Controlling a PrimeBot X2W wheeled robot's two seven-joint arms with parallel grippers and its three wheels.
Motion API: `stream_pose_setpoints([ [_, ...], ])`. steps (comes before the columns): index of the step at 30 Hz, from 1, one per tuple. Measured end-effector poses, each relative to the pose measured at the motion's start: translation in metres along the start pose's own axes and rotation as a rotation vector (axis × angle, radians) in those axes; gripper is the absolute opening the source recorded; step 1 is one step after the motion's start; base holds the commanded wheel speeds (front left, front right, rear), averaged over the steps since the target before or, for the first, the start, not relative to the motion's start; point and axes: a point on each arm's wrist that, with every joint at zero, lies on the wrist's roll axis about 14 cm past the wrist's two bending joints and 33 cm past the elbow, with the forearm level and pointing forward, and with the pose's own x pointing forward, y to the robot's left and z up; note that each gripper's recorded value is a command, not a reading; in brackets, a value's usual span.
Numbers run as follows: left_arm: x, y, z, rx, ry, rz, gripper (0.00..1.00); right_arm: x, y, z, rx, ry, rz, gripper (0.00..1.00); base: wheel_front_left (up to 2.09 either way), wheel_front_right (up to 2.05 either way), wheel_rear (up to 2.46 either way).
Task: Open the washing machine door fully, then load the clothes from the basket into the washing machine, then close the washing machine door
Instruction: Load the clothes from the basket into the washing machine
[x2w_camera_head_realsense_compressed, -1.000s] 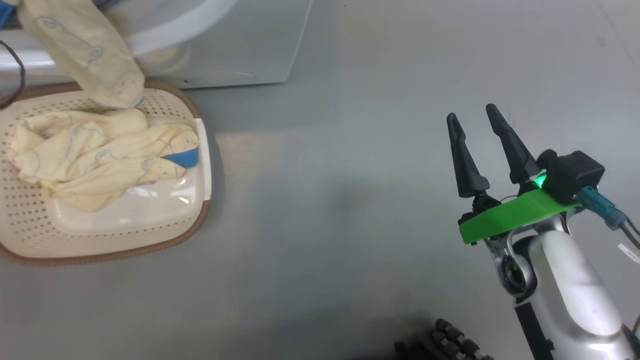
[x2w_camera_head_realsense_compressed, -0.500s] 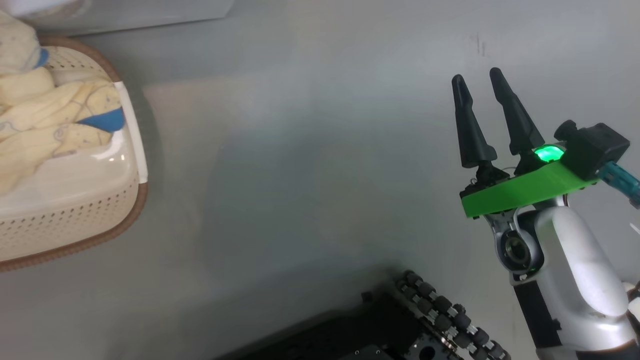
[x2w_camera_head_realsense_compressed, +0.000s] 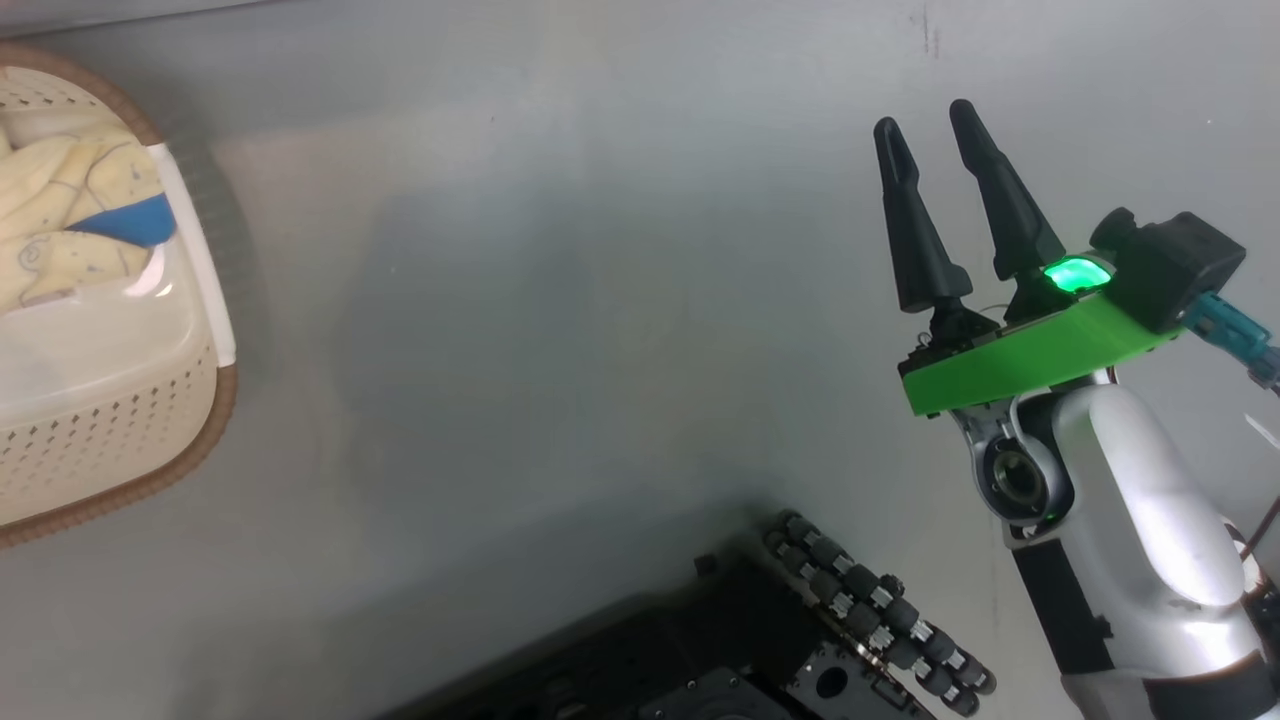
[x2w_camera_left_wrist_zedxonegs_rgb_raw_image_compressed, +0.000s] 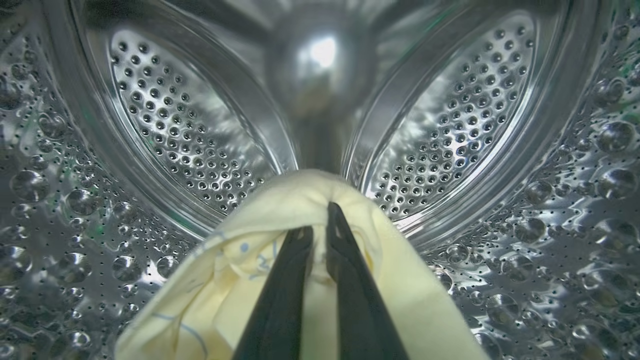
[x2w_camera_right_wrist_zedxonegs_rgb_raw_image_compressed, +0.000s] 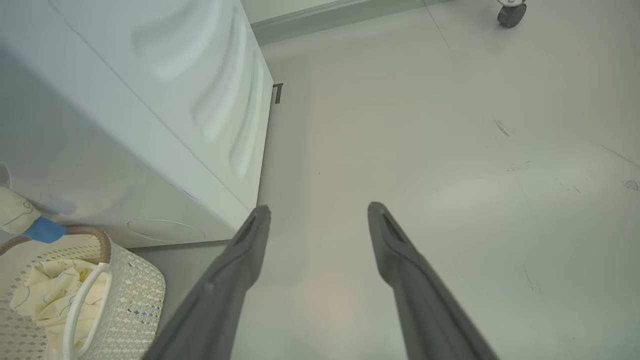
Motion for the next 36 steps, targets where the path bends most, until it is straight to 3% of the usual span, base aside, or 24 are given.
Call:
stream_pose_setpoints([
  [9, -0.002, 0.004, 0.004, -0.023, 0.024, 0.026, 0.0, -0.001, 0.005, 0.006, -0.001, -0.014, 0.012, 1.0, 0.0, 0.0, 0.0],
  [10, -0.003, 0.005, 0.003, -0.027, 0.032, 0.033, 0.19, -0.001, 0.006, 0.007, -0.002, -0.017, 0.015, 1.0, 0.0, 0.0, 0.0],
  [12, -0.004, 0.005, 0.002, -0.023, 0.04, 0.033, 1.0, -0.001, 0.006, 0.008, -0.001, -0.019, 0.016, 1.0, 0.0, 0.0, 0.0],
  [36, -0.05, -0.034, -0.006, -0.085, 0.123, -0.054, 1.0, 0.006, 0.022, 0.033, -0.049, -0.09, 0.062, 1.0, 0.0, 0.0, 0.0],
])
